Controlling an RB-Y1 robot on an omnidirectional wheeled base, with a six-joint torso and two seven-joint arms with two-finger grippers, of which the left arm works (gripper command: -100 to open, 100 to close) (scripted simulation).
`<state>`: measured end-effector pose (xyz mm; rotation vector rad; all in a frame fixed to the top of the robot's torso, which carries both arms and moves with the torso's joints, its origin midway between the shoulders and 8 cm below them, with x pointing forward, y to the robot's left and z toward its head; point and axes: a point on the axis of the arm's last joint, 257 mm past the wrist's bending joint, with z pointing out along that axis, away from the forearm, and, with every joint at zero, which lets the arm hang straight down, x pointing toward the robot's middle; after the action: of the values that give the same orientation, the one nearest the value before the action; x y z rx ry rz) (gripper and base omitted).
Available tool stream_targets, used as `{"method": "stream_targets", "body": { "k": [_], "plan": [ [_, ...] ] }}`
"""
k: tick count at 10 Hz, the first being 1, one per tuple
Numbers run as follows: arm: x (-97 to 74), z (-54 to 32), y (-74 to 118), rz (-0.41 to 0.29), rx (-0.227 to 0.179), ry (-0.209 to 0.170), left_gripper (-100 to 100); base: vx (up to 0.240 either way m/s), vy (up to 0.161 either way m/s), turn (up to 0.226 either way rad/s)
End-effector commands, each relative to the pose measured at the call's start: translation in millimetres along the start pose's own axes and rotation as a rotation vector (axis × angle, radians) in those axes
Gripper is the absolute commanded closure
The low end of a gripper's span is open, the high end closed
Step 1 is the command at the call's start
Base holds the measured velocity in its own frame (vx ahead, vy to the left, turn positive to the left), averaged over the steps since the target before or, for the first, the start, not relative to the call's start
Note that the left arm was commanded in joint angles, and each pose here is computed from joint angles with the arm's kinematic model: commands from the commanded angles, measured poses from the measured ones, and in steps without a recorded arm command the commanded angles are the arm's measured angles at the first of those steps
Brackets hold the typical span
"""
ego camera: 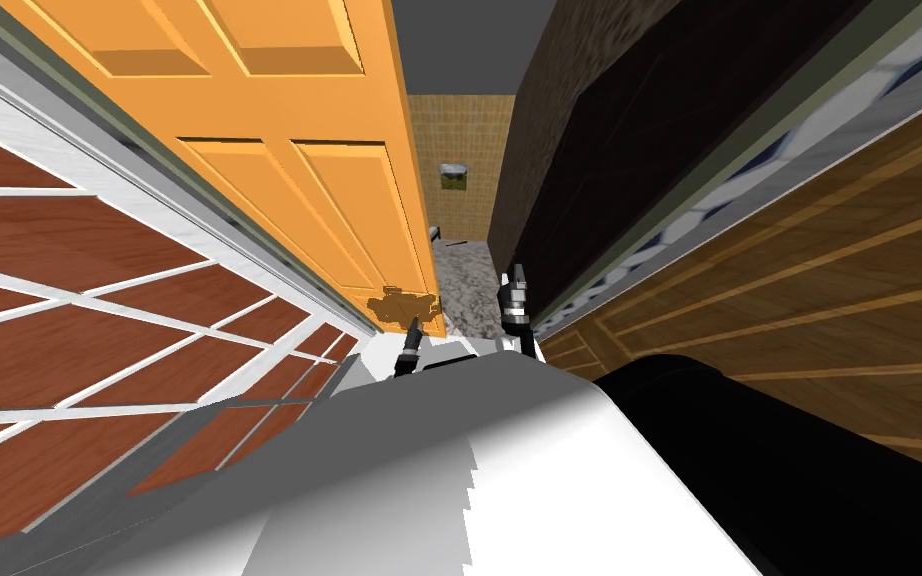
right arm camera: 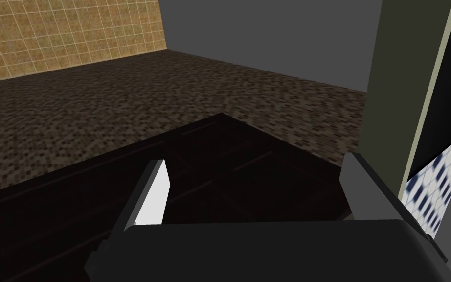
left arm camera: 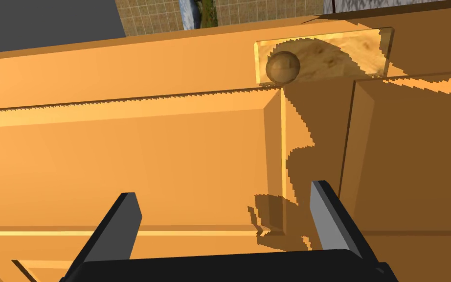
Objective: Push the door open
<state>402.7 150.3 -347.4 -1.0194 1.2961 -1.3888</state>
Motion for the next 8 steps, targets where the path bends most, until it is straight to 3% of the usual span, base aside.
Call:
{"method": "stream_targets", "body": {
  "k": [1,6,8],
  "plan": [
    [4.2,-1.6,9.9,-0.006,-0.02,0.009,-100,0.112,0.017,-0.047],
    [23.9,-10.1,38.7,-0.027,-0.083,0.038,-100,0.113,0.033,-0.065],
    [16.4,-8.6,37.9,-0.016,-0.079,0.033,-100,0.077,-0.002,-0.017]
  ]
}}
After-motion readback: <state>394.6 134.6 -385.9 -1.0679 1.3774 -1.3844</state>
